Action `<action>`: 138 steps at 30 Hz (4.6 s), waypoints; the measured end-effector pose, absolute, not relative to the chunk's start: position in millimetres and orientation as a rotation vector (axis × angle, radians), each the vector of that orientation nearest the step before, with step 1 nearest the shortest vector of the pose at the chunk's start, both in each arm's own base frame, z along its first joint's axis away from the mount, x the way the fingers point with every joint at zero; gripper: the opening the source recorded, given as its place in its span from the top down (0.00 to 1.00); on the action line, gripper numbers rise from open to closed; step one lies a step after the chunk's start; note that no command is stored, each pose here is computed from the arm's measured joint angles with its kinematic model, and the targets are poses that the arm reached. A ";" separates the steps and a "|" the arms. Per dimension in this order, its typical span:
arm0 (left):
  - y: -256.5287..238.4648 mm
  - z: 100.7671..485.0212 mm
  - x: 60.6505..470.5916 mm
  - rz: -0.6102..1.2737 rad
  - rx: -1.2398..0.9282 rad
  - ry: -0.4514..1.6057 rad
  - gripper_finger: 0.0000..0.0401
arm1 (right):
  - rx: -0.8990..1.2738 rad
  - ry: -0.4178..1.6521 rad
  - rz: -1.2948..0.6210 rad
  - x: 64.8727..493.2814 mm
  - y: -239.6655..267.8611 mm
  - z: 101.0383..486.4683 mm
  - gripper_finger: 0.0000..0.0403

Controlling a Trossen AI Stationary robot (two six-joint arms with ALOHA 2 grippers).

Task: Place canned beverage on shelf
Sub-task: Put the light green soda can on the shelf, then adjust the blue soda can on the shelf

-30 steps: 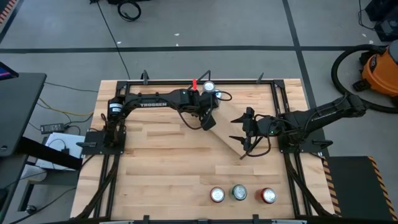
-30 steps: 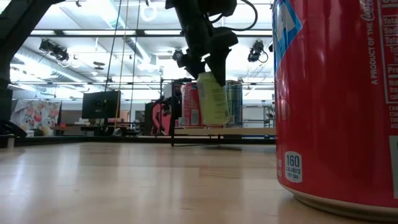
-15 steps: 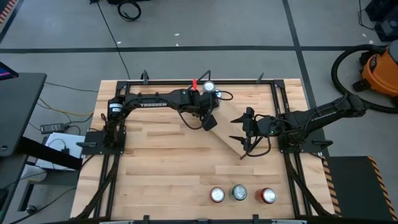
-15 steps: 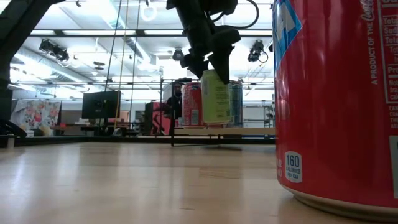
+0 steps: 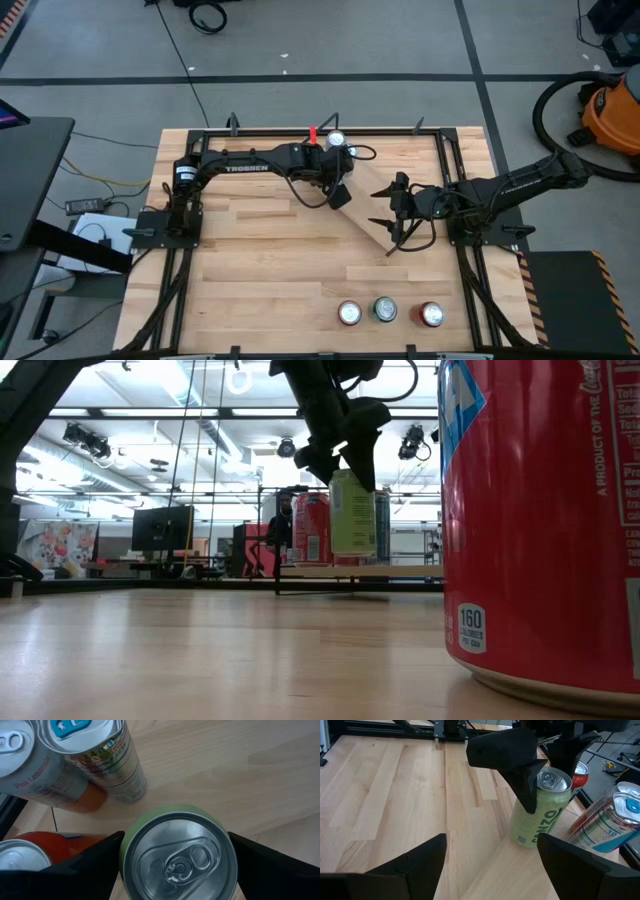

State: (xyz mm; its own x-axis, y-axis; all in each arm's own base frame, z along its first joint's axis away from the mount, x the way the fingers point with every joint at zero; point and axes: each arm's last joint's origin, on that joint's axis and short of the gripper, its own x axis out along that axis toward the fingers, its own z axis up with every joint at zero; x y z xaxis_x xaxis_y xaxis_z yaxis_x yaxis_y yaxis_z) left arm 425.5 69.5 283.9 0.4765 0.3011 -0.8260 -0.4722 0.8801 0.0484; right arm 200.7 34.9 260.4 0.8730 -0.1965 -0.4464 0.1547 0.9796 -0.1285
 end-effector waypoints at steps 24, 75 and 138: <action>71.6 264.4 438.6 0.482 -0.197 0.969 0.14 | -0.101 0.470 -0.164 200.4 38.0 260.8 0.20; 123.3 321.1 427.3 0.475 -0.270 0.618 0.01 | -0.100 0.469 -0.167 200.5 37.9 260.9 0.20; 115.3 293.2 444.0 0.457 -0.359 0.667 0.01 | -0.103 0.457 -0.159 201.1 38.4 262.0 0.20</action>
